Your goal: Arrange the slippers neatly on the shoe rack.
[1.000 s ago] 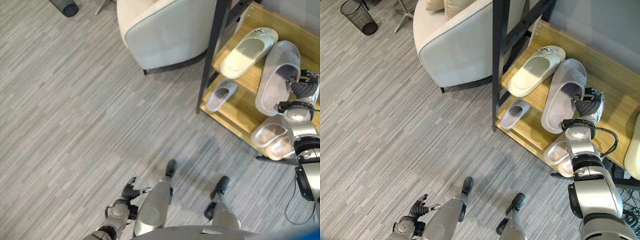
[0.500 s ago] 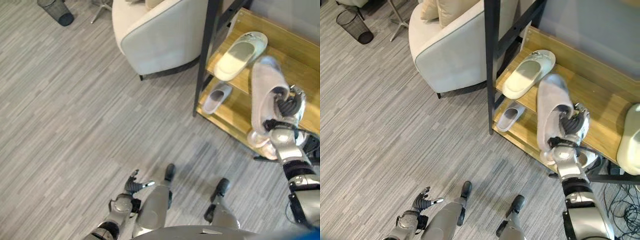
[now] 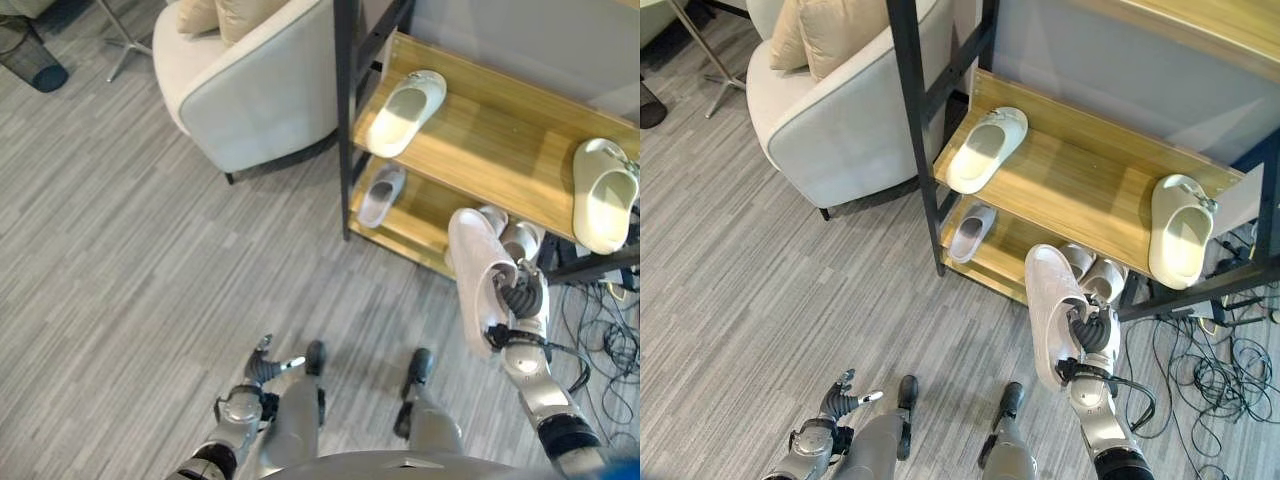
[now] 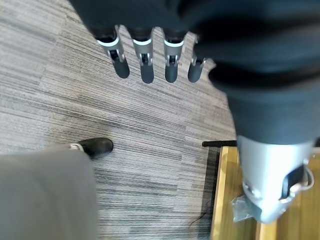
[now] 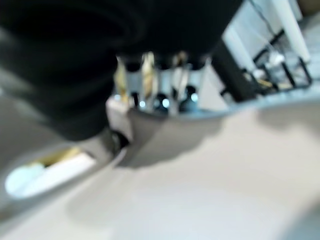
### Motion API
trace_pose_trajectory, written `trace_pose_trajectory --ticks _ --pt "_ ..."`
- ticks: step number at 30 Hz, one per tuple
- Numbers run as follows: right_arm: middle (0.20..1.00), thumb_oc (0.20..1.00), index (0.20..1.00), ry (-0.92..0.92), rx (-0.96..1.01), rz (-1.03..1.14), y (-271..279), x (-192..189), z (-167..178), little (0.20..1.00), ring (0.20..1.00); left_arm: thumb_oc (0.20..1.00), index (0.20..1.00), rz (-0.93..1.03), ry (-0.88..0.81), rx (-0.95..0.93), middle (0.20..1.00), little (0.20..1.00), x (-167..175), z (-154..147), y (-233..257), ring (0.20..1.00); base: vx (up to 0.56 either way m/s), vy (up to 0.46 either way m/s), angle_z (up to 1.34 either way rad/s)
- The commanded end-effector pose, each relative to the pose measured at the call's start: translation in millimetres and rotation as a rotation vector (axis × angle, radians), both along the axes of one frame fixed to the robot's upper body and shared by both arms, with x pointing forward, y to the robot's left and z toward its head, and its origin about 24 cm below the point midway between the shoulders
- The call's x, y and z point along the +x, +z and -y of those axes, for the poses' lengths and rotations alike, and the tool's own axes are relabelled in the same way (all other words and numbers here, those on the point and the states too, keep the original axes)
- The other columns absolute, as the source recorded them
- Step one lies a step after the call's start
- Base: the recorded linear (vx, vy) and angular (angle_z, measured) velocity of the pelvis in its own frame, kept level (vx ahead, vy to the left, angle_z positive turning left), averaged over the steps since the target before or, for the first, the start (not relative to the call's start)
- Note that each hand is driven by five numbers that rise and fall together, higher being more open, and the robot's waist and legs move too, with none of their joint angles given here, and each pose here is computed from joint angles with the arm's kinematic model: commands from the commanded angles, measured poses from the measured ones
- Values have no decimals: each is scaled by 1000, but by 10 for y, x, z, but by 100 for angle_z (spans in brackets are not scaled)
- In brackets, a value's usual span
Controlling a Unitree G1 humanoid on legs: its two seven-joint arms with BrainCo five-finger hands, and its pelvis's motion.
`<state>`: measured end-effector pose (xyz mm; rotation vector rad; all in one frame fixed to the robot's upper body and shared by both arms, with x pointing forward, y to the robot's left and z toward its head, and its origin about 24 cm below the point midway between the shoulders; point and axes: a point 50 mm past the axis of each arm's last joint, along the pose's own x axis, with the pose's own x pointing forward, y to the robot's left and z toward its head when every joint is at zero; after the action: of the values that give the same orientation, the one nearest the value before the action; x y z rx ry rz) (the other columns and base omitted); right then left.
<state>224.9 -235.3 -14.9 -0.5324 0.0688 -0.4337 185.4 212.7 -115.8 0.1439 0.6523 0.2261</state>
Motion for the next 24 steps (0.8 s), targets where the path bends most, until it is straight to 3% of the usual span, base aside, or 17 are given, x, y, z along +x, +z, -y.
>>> trace_pose_trajectory --ticks 1,3,12,17,24 --pt "200 200 200 88 -22 191 390 173 -21 200 200 1000 1000 128 182 -47 1000 1000 127 -204 153 1000 -116 25 -23" --pt "200 200 200 115 21 181 331 155 -133 200 200 1000 1000 313 388 -148 1000 1000 339 -367 392 1000 -176 36 -15" --pt "200 200 200 185 -33 231 458 257 -216 200 200 1000 1000 573 704 -333 1000 1000 662 -559 761 1000 -13 -11 -5" --pt "200 200 200 186 -56 292 613 428 -268 200 200 1000 1000 684 800 -492 1000 1000 855 -536 939 1000 -18 -9 -11" --pt "200 200 200 125 -82 413 978 727 -223 200 200 1000 1000 796 798 -638 1000 1000 1127 -440 1226 1000 32 -3 1"
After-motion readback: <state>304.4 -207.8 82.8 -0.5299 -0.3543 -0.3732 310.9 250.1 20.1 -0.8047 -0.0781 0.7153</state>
